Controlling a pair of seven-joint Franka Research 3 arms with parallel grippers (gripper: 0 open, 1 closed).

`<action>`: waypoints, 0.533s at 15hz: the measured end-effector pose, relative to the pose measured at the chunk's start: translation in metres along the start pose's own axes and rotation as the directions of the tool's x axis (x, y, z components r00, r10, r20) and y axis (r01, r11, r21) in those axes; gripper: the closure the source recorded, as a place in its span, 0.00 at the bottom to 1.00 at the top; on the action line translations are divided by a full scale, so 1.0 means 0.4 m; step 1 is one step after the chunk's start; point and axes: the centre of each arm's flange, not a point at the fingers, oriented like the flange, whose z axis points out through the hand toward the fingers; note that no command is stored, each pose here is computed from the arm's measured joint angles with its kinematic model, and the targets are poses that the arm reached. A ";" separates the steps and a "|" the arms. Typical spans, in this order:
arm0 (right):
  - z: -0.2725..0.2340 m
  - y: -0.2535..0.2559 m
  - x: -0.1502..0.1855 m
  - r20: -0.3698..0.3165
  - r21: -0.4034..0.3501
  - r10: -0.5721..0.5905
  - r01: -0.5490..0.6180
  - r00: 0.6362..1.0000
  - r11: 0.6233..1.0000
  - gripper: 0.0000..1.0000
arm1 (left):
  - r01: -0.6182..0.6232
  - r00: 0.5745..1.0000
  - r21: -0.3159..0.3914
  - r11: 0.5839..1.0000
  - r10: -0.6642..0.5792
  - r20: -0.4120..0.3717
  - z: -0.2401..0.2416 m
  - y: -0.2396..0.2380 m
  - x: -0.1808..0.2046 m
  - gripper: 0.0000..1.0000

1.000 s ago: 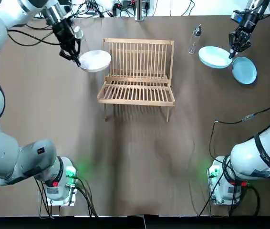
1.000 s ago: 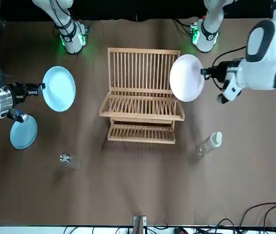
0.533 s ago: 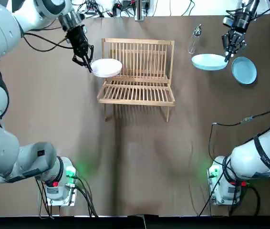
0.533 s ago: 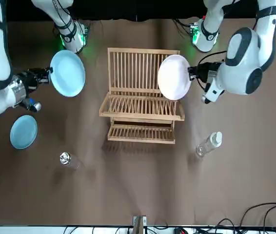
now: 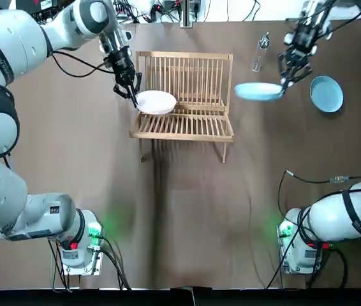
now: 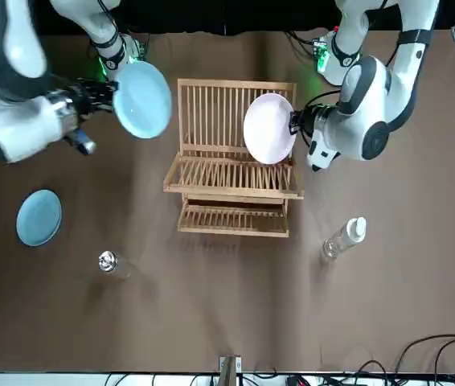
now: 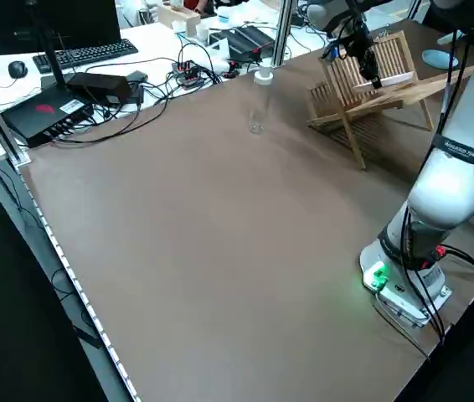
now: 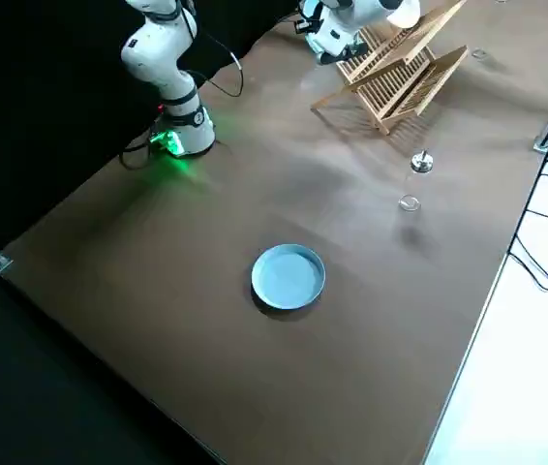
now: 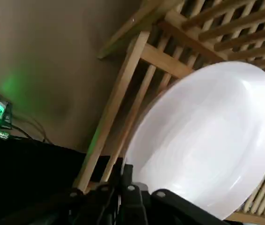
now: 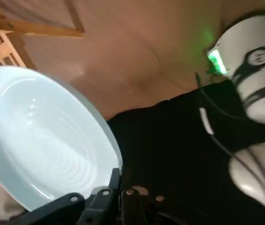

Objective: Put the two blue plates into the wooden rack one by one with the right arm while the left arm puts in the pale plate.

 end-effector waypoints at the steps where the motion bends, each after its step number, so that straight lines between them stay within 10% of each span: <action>1: 0.045 -0.030 -0.001 -0.002 0.000 0.028 -0.028 1.000 1.000 0.97 | 0.003 1.000 0.004 1.000 -0.003 0.002 0.008 0.005 -0.001 0.96; 8: 0.247 -0.212 -0.059 -0.041 0.078 0.156 -0.153 0.987 0.985 0.97 | 0.027 0.999 0.025 0.999 -0.028 0.029 0.049 0.006 0.019 0.95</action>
